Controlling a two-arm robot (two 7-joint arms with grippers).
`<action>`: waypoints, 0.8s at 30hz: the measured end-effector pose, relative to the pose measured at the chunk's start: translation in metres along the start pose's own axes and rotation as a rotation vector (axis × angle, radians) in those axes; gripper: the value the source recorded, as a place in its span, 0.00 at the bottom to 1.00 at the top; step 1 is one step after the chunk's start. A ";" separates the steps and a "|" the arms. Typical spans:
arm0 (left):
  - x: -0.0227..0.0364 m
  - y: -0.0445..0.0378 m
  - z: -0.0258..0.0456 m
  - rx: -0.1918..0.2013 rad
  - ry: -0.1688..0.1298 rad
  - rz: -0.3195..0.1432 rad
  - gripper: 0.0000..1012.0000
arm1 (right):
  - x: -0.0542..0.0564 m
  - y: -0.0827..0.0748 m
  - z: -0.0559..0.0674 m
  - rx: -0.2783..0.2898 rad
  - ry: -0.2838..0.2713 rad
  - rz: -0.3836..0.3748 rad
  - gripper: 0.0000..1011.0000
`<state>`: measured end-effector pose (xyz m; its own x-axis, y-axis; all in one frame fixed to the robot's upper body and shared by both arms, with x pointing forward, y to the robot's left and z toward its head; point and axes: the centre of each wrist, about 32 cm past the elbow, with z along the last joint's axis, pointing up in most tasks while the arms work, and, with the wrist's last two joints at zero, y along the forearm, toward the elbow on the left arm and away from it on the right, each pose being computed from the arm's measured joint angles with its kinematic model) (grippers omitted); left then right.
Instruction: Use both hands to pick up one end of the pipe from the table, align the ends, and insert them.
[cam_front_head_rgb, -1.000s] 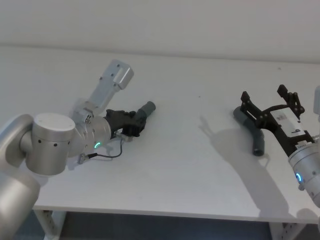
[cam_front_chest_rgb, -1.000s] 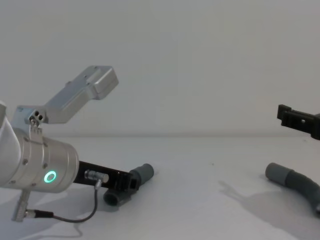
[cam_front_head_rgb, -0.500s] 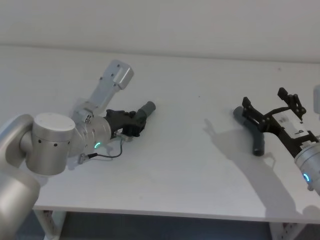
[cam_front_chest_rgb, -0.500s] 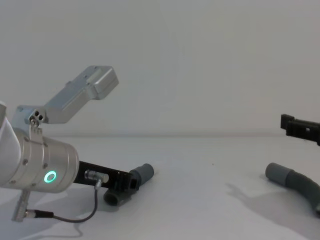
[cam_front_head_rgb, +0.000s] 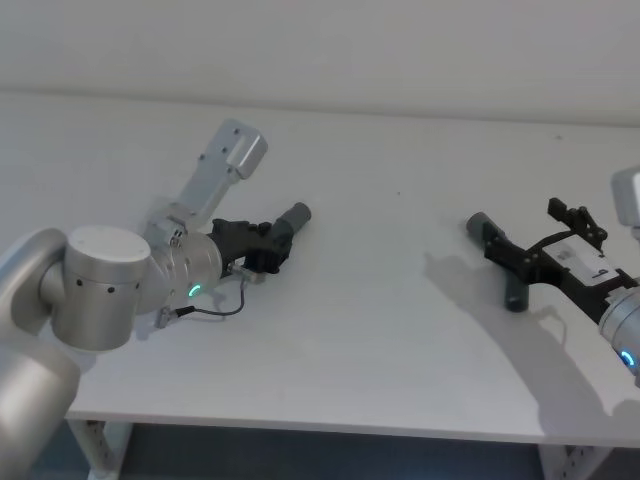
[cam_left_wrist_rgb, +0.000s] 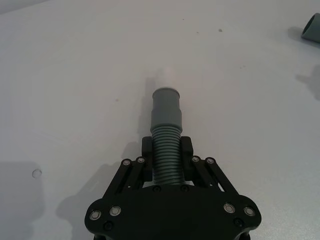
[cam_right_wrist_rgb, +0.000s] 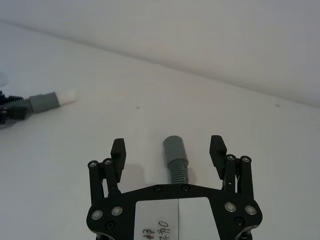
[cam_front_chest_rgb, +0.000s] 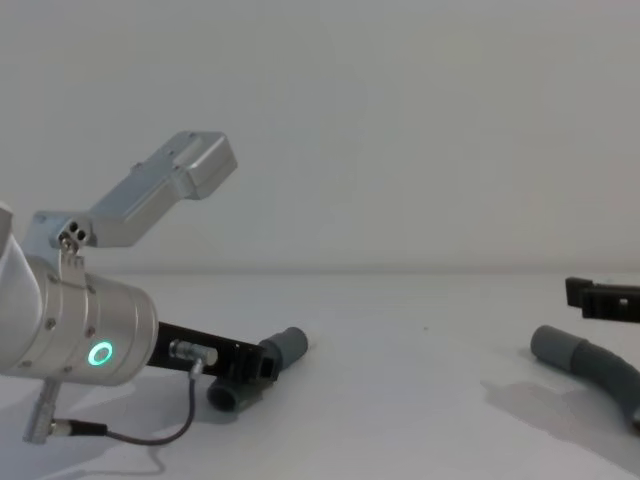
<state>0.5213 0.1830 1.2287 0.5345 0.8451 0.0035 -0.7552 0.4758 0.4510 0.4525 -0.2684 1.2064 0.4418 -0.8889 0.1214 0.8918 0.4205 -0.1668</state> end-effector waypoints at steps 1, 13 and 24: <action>0.0000 0.0000 0.0000 0.000 0.000 0.000 0.31 | 0.000 0.000 0.000 -0.005 0.000 0.003 0.99; 0.0000 0.0000 0.0000 0.000 0.000 0.000 0.31 | 0.002 0.009 0.002 -0.071 0.019 0.027 0.99; 0.0000 0.0000 0.0000 0.000 0.000 0.000 0.31 | 0.005 0.018 -0.001 -0.104 0.044 0.019 0.99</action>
<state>0.5213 0.1830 1.2287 0.5346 0.8451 0.0035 -0.7552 0.4758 0.4509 0.4709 -0.2649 1.2033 0.4523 -0.8887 0.0749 0.8671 0.4185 -0.2701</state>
